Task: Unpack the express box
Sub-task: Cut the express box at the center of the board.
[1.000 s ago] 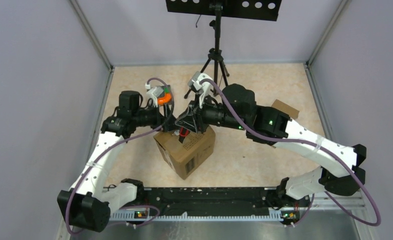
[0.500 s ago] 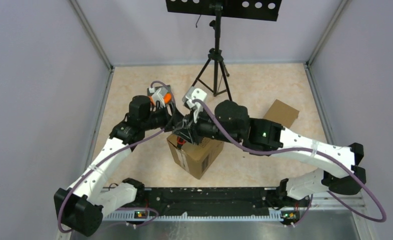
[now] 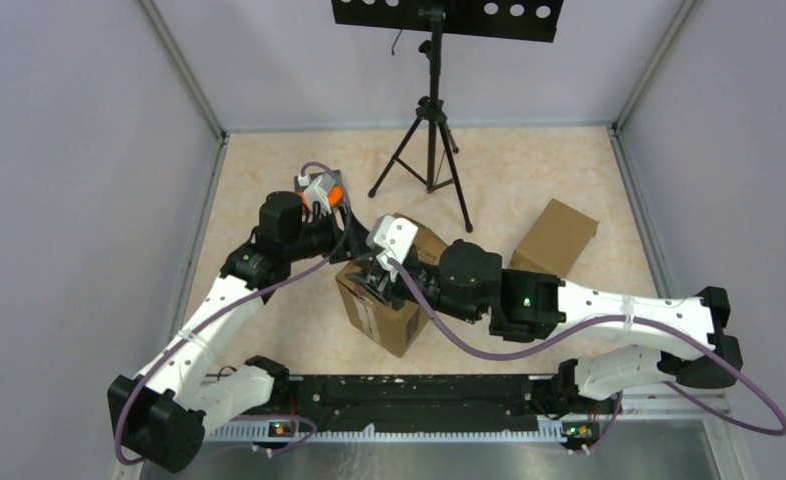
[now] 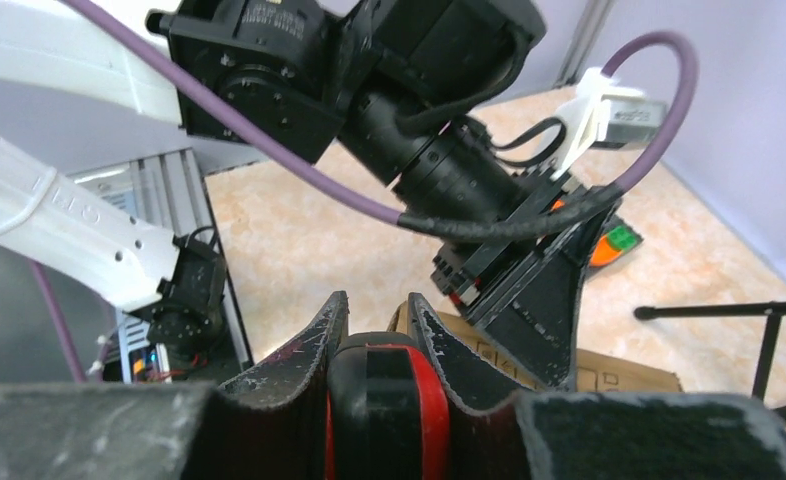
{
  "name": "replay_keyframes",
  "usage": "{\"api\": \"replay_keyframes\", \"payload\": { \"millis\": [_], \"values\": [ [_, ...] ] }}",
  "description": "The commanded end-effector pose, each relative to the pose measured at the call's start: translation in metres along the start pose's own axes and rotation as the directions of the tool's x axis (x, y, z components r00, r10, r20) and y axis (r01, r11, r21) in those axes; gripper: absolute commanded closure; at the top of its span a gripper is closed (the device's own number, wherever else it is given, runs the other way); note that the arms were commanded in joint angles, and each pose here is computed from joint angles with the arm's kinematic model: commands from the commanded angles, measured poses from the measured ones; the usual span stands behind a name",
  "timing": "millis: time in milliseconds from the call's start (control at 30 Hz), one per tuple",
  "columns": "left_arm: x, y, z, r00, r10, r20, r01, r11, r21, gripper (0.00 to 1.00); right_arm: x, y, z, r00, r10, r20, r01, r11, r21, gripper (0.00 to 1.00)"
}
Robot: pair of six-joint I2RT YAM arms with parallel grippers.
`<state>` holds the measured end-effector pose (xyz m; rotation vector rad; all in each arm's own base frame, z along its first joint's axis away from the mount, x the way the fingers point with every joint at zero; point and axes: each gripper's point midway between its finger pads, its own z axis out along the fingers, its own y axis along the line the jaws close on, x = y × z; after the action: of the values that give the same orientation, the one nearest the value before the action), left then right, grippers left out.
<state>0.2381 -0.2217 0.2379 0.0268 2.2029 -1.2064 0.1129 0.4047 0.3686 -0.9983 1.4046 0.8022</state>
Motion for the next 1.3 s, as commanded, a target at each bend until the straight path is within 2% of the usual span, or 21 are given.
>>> {"api": "replay_keyframes", "payload": {
  "millis": [0,567,1000,1267],
  "values": [
    [0.011,0.024,0.003,1.0,-0.014,-0.02,0.012,0.996,-0.084,0.37,-0.055,-0.009,-0.012,0.982,-0.02,0.189,0.014,0.999,0.034,1.0],
    [0.015,0.027,0.005,0.999,-0.01,-0.038,0.006,0.996,-0.088,0.35,-0.039,0.011,-0.001,0.989,-0.028,0.146,0.037,0.997,-0.061,1.0],
    [0.016,0.027,0.004,0.999,-0.007,-0.04,0.003,0.996,-0.086,0.35,-0.012,0.018,0.005,0.996,-0.062,0.071,0.068,0.994,-0.086,1.0],
    [0.017,0.028,0.003,0.999,-0.005,-0.041,0.002,0.996,-0.089,0.35,-0.012,0.015,0.006,0.994,-0.08,0.077,0.086,0.994,-0.072,1.0]
  ]
}}
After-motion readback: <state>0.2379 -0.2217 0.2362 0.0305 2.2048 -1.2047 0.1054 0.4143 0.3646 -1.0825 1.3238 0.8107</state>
